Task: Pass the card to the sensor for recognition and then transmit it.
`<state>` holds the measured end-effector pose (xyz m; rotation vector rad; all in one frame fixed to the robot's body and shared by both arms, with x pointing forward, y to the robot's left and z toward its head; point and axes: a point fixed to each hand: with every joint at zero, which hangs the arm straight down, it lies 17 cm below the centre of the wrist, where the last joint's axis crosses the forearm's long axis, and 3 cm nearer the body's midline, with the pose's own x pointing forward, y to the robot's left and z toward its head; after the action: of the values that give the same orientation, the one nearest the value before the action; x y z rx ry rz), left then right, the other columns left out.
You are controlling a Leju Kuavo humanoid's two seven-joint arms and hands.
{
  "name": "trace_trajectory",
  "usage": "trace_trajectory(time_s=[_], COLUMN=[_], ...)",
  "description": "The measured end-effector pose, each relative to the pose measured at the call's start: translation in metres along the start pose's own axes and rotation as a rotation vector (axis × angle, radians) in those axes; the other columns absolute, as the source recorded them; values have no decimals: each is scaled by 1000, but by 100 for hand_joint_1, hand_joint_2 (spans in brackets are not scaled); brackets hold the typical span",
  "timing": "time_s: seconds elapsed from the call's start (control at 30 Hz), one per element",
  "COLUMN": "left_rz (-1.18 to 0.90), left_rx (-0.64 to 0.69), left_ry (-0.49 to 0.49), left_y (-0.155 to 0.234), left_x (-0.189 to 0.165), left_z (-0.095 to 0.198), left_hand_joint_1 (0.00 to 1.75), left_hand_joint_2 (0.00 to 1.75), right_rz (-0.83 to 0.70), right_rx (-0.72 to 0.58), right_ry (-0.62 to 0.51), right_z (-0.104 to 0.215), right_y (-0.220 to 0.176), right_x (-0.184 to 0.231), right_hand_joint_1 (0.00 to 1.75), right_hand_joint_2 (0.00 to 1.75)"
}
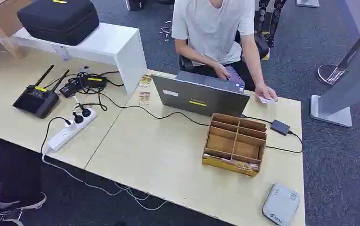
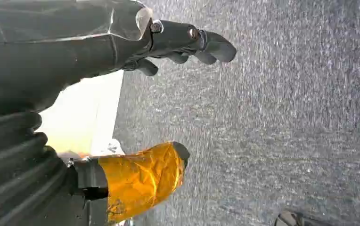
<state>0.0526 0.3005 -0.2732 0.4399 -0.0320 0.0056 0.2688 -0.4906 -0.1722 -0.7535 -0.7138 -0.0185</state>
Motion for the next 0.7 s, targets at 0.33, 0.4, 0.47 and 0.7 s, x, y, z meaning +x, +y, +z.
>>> trace_trajectory(time_s=[0.33, 0.4, 0.47, 0.7], left_rz=[-58, -68, -76, -95], left_rx=[-14, -17, -21, -32], left_ry=[-30, -40, -48, -53], left_y=[3, 3, 2, 0], left_x=[5, 7, 10, 9], left_z=[-3, -3, -3, -2], left_hand_joint_1=[0, 0, 0, 0], left_hand_joint_2=[175, 175, 175, 175], right_rz=[-54, -51, -44, -24], right_rx=[-233, -275, -302, -355], right_ry=[-219, -275, -317, -389], right_z=[-84, -90, -92, -90], right_y=[-168, -200, -222, -260], right_x=[153, 190, 221, 269], right_hand_joint_1=[0, 0, 0, 0], right_hand_joint_2=[175, 175, 175, 175])
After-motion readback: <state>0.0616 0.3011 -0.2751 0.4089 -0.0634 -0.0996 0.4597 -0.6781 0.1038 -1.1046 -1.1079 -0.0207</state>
